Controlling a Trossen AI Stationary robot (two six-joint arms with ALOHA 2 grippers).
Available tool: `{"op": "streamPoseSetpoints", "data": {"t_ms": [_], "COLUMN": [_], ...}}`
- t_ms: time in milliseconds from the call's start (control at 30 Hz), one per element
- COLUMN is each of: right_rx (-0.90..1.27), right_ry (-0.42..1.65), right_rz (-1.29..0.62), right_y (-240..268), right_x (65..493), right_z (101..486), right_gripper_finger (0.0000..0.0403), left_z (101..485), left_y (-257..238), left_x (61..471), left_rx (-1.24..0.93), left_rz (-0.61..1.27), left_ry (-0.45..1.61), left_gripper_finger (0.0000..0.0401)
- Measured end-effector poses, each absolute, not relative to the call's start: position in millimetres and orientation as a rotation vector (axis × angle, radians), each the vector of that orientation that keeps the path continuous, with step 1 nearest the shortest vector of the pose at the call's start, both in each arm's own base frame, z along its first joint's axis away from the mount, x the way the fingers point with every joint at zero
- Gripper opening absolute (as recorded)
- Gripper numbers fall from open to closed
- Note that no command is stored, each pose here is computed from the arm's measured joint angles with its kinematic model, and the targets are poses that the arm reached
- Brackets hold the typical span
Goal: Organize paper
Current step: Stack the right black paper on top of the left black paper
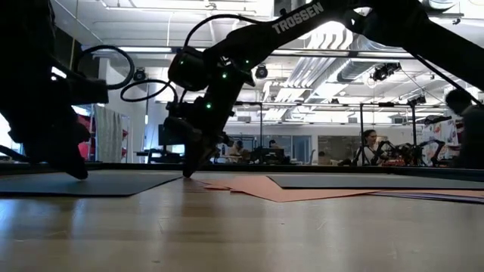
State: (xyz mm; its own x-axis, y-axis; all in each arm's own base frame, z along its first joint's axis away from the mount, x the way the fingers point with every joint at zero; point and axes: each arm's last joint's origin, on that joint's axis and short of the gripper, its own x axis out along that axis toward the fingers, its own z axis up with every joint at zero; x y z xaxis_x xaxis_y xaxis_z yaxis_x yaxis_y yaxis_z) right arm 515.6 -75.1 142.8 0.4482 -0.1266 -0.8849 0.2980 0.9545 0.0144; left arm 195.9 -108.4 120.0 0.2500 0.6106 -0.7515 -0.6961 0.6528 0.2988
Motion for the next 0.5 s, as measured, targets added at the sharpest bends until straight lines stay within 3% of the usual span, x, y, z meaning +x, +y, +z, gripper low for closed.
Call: {"op": "streamPoseSetpoints", "data": {"t_ms": [233, 500], "right_rx": [0.081, -0.052], "right_ry": [0.990, 1.064], "right_rz": [-0.142, -0.061], "right_y": [-56.4, -35.2], "right_x": [512.2, 484.7], "right_z": [190.4, 235.6], "right_gripper_finger": [0.0000, 0.0000], "left_z": [144.3, 149.7], "left_y": [-126.0, -147.6], "left_x": [208.8, 192.4], "left_rx": [-0.070, -0.093], "left_rz": [0.849, 0.822], "left_ry": [0.903, 0.863], "left_gripper_finger": [0.0000, 0.0000]}}
